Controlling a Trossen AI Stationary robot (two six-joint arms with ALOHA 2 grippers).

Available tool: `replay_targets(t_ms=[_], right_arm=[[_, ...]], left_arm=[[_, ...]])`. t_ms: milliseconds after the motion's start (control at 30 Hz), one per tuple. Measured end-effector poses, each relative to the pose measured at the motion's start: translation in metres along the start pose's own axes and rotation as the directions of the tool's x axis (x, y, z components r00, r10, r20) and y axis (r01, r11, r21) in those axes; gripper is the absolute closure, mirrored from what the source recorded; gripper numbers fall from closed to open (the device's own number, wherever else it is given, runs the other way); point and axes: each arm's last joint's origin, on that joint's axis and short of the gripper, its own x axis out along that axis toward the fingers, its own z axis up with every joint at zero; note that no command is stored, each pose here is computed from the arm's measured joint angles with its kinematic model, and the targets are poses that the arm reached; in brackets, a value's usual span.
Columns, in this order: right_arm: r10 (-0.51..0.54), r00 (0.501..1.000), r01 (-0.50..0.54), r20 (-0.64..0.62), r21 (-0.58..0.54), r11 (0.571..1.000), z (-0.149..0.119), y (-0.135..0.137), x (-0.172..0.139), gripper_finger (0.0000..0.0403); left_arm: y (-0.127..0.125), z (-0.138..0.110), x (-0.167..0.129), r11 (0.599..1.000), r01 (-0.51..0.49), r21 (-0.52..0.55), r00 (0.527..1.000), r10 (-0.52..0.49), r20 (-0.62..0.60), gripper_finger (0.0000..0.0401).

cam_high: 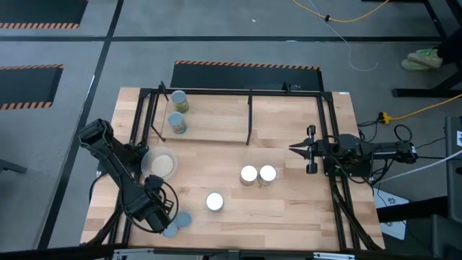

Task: Pick and place cans onto a shelf
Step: Put the corn can on the shelf

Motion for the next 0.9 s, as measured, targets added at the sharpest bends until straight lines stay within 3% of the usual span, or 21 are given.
replay_targets(t_ms=[733, 900], right_arm=[[0.0, 1.0, 0.0, 0.0, 0.0, 1.0, 0.0, 0.0, 0.0, 0.0357], [0.0, 1.0, 0.0, 0.0, 0.0, 1.0, 0.0, 0.0, 0.0, 0.0357]], left_arm=[[-0.001, 0.002, 0.0, 1.0, 0.031, 0.0, 0.998, -0.031, 0.052, 0.0332], [-0.001, 0.003, 0.013, 0.999, 0.019, -0.026, 0.998, -0.017, 0.058, 0.0332]])
